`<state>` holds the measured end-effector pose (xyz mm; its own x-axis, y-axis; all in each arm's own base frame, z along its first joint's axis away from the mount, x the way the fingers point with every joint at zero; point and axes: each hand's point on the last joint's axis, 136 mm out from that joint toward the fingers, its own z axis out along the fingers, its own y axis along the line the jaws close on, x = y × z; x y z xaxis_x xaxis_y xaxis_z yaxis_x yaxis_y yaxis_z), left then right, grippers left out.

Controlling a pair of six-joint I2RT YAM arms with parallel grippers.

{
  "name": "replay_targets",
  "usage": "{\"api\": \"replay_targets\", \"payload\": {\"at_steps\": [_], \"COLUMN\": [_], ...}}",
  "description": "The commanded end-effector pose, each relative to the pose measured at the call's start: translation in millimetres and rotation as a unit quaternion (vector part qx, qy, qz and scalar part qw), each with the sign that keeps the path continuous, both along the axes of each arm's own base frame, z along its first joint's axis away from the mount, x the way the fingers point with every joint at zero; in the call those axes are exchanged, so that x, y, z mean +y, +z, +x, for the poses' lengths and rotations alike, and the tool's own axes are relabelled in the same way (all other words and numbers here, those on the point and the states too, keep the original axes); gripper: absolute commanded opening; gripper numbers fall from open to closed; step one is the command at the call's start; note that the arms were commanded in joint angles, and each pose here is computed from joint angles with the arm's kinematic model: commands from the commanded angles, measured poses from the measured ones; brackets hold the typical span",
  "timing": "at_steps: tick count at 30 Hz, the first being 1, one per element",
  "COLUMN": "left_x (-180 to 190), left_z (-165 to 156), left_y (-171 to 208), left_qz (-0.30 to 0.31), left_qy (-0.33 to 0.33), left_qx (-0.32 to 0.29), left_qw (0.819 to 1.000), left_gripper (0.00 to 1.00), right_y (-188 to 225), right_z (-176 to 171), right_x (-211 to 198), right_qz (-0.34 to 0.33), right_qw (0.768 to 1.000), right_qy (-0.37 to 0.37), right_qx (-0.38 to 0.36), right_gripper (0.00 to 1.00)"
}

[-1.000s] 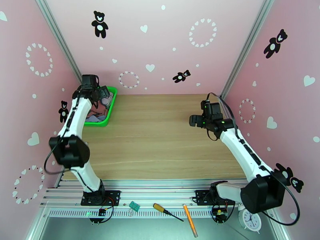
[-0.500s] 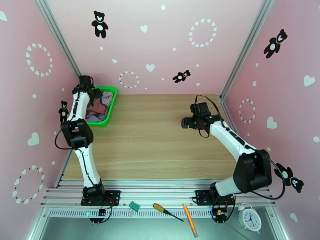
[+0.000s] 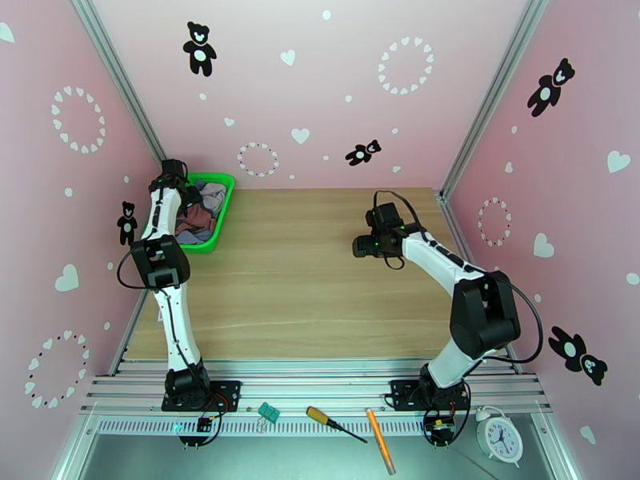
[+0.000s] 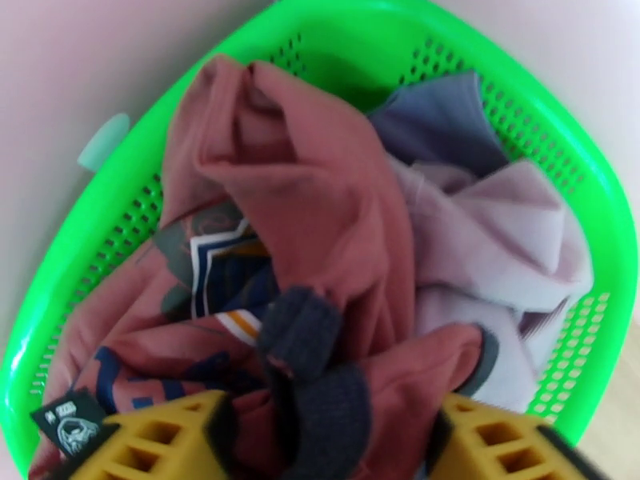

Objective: Fold and stack the mixed laundry pile

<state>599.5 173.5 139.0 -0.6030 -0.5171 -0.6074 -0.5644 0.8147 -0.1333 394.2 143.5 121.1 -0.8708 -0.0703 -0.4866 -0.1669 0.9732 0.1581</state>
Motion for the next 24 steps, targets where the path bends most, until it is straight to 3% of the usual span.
{"api": "replay_targets", "payload": {"at_steps": [1, 4, 7, 10, 16, 24], "left_x": [1, 1, -1, -9, -37, -112], "left_z": [1, -1, -5, -10, -41, -116], "left_y": [27, 30, 35, 65, 185, 323], "left_qz": [0.008, 0.011, 0.010, -0.001, -0.016, -0.046], "left_qy": [-0.006, -0.010, -0.013, -0.021, -0.055, -0.157], "left_qx": [-0.029, -0.027, -0.022, -0.050, -0.149, -0.254], "left_qw": [1.000, 1.000, 1.000, 0.999, 0.987, 0.953], "left_gripper": [0.25, 0.00, 0.00, 0.00, 0.00, 0.00], "right_y": [10, 15, 25, 43, 86, 153], "right_z": [5, 2, -3, -9, -27, -62], "right_x": [9, 11, 10, 5, -2, -10], "right_qz": [-0.001, 0.001, 0.001, 0.000, 0.015, 0.072], "right_qw": [1.000, 1.000, 1.000, 0.999, 0.996, 0.982], "right_qy": [0.009, 0.010, 0.010, 0.007, 0.005, 0.001], "right_qx": [-0.009, -0.011, -0.018, -0.034, -0.084, -0.176], "right_gripper": [0.78, 0.77, 0.76, 0.75, 0.74, 0.74]}}
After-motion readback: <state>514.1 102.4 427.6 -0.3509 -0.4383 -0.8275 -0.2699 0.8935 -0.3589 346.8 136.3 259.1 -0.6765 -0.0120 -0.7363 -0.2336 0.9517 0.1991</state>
